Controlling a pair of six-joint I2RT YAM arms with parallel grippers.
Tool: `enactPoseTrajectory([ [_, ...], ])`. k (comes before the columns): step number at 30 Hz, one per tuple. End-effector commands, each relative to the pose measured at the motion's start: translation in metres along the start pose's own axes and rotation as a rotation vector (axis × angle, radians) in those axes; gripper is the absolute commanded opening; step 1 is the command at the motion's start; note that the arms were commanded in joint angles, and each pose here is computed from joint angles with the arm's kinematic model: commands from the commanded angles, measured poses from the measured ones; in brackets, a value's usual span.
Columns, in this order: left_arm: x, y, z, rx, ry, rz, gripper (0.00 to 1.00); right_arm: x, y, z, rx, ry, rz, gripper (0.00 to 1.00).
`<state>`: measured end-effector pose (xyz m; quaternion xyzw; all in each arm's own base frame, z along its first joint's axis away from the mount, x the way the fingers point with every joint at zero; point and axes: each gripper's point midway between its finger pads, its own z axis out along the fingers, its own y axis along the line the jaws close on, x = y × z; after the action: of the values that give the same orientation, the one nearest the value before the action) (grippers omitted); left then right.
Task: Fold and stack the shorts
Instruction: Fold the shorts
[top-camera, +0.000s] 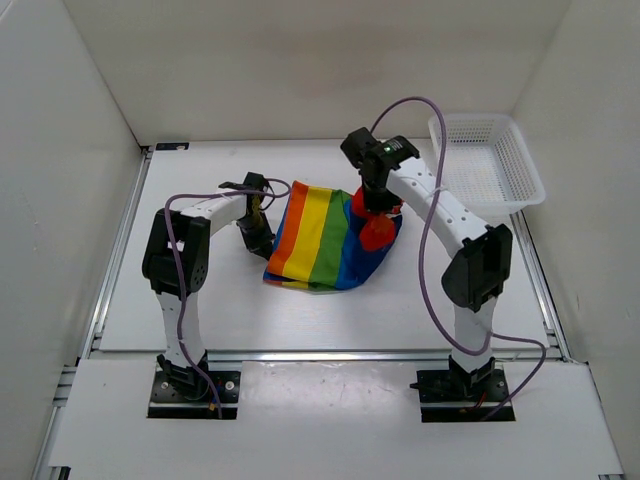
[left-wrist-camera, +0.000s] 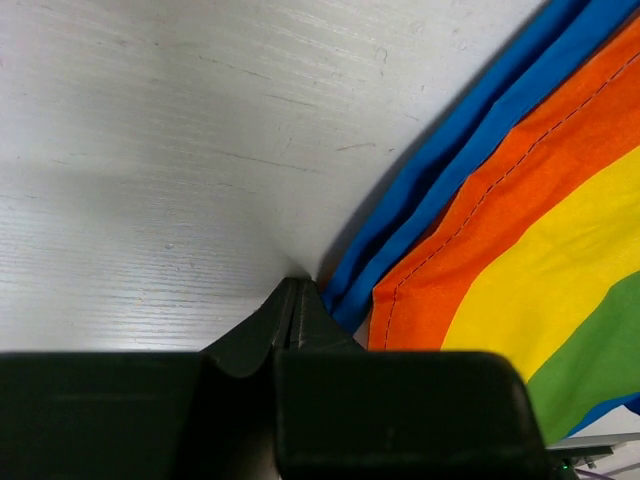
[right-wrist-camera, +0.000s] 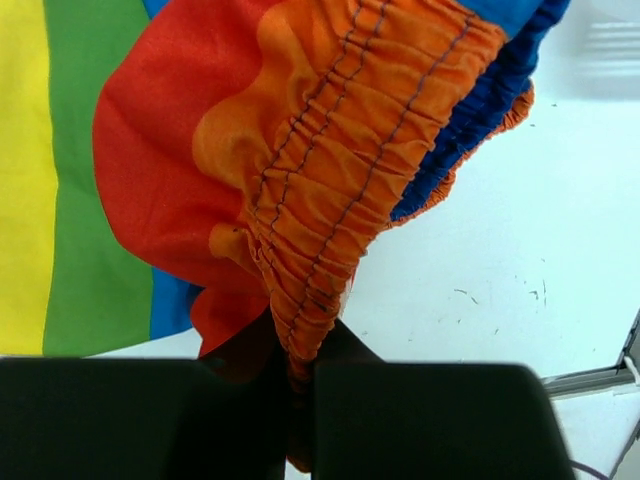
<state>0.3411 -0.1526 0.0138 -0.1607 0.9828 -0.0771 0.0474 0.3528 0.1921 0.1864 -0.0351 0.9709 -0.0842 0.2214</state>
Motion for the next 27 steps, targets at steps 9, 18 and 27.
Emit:
enactPoseTrajectory([
  [9,-0.008,0.004,-0.044,0.02,-0.132,0.015,0.1,0.11,-0.109,-0.015,0.06,0.118,0.186,0.6],
  [18,-0.027,-0.054,-0.122,0.109,-0.245,0.187,0.1,0.113,-0.145,-0.06,0.153,0.011,0.304,1.0],
  [27,0.016,-0.107,-0.064,0.21,-0.061,0.289,0.1,0.081,-0.056,-0.014,-0.225,-0.002,0.255,0.0],
])
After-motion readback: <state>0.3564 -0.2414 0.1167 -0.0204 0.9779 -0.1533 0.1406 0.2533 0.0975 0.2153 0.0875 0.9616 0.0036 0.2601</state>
